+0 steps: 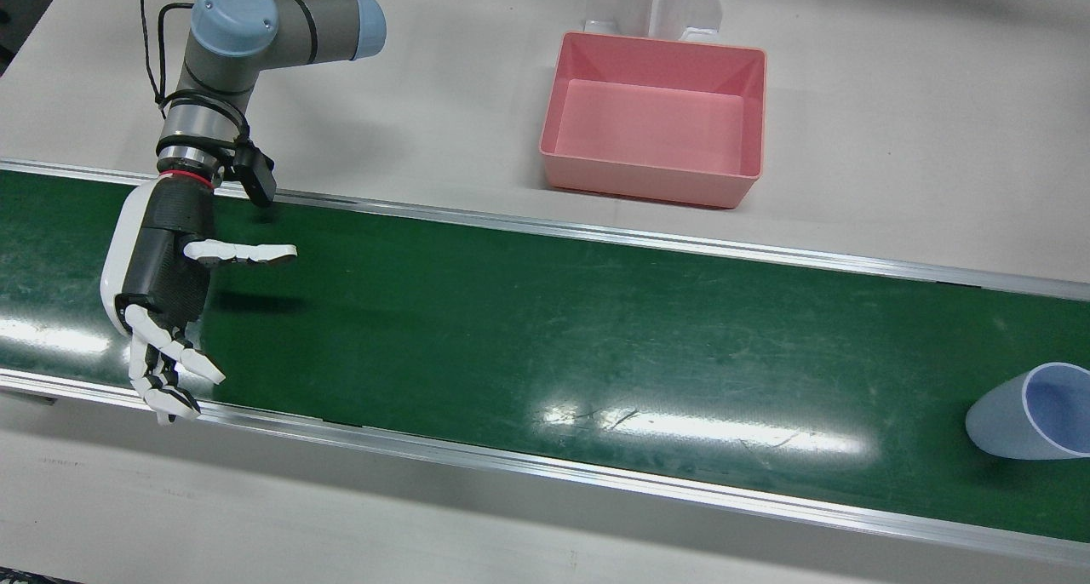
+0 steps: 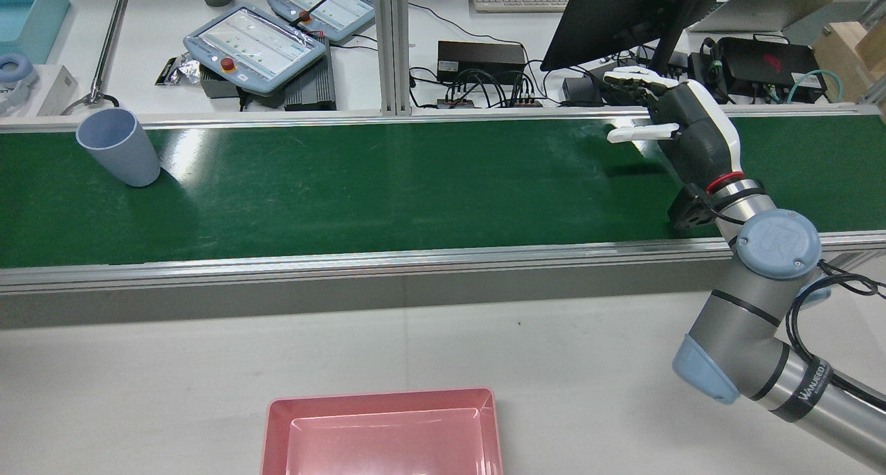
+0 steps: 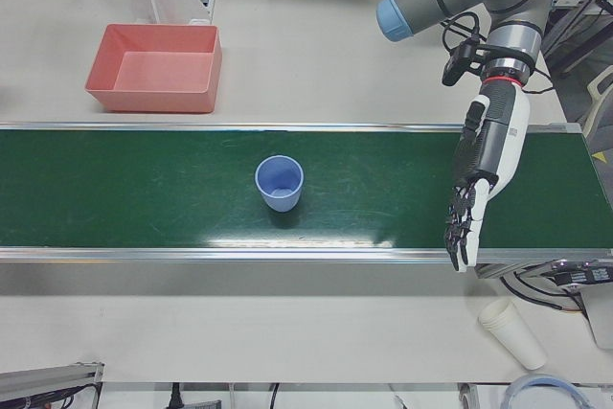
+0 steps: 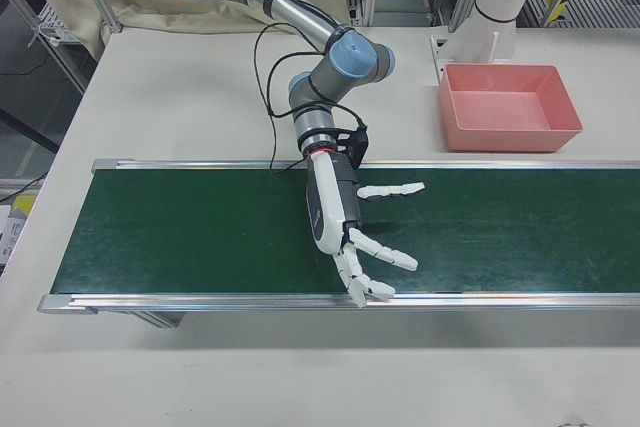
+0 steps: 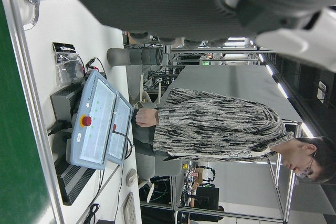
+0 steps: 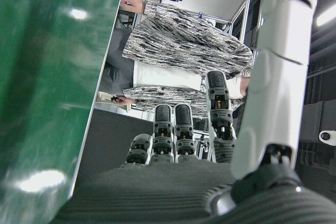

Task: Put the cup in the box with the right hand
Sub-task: 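Hold the right hand open beside the conveyor as the blue cup approaches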

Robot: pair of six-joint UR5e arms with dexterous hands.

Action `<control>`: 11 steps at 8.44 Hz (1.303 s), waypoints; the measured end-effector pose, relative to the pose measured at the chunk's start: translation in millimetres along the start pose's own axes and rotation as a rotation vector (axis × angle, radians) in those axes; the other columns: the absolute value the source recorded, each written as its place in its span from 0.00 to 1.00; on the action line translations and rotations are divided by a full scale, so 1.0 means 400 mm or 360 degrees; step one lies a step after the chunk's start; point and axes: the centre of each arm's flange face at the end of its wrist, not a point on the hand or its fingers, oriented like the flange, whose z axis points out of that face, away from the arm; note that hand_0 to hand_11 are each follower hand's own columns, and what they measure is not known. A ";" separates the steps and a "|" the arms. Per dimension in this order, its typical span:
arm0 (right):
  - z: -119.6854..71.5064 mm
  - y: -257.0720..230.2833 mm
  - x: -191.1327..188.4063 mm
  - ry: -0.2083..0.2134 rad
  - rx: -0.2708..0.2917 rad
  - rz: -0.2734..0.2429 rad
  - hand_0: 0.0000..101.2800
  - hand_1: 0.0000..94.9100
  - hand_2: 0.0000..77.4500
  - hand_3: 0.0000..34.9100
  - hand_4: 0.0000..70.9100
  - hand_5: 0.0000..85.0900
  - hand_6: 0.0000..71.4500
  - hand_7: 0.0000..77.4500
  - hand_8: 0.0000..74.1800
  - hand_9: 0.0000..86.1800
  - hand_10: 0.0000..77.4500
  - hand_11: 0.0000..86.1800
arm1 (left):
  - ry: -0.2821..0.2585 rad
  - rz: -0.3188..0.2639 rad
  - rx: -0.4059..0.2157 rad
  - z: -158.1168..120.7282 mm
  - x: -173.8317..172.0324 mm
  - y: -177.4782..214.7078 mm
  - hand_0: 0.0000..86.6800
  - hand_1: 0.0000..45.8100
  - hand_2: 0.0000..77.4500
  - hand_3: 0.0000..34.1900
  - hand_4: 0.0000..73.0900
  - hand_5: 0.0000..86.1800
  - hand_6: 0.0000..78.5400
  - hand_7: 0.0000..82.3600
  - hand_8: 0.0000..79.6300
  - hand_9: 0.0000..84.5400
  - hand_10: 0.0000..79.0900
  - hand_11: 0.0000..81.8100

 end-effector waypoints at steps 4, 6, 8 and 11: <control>-0.003 -0.003 0.005 0.0010 0.0002 -0.0004 0.57 0.20 0.11 0.00 0.28 0.10 0.12 0.43 0.21 0.28 0.08 0.13 | 0.0001 0.0000 0.0000 0.000 0.001 0.000 0.00 0.01 0.01 0.00 0.01 0.01 0.00 0.01 0.00 0.00 0.00 0.00; -0.005 -0.002 0.014 0.0021 0.0001 -0.0004 0.60 0.25 0.02 0.00 0.28 0.10 0.12 0.43 0.21 0.28 0.08 0.15 | 0.0000 0.0000 0.0000 0.000 0.000 0.000 0.00 0.01 0.01 0.00 0.01 0.01 0.01 0.01 0.00 0.00 0.00 0.00; -0.008 0.002 0.024 0.0033 -0.0003 -0.0001 0.60 0.14 0.04 0.00 0.31 0.10 0.12 0.43 0.21 0.28 0.08 0.14 | 0.0001 0.0000 0.0000 0.000 0.001 0.000 0.00 0.01 0.01 0.00 0.01 0.01 0.00 0.01 0.00 0.00 0.00 0.00; -0.013 0.008 0.033 0.0043 -0.0008 0.0003 0.57 0.21 0.07 0.00 0.29 0.09 0.12 0.42 0.21 0.28 0.08 0.12 | 0.0000 0.0000 0.0000 0.000 0.000 0.000 0.00 0.01 0.01 0.00 0.01 0.01 0.01 0.01 0.00 0.00 0.00 0.00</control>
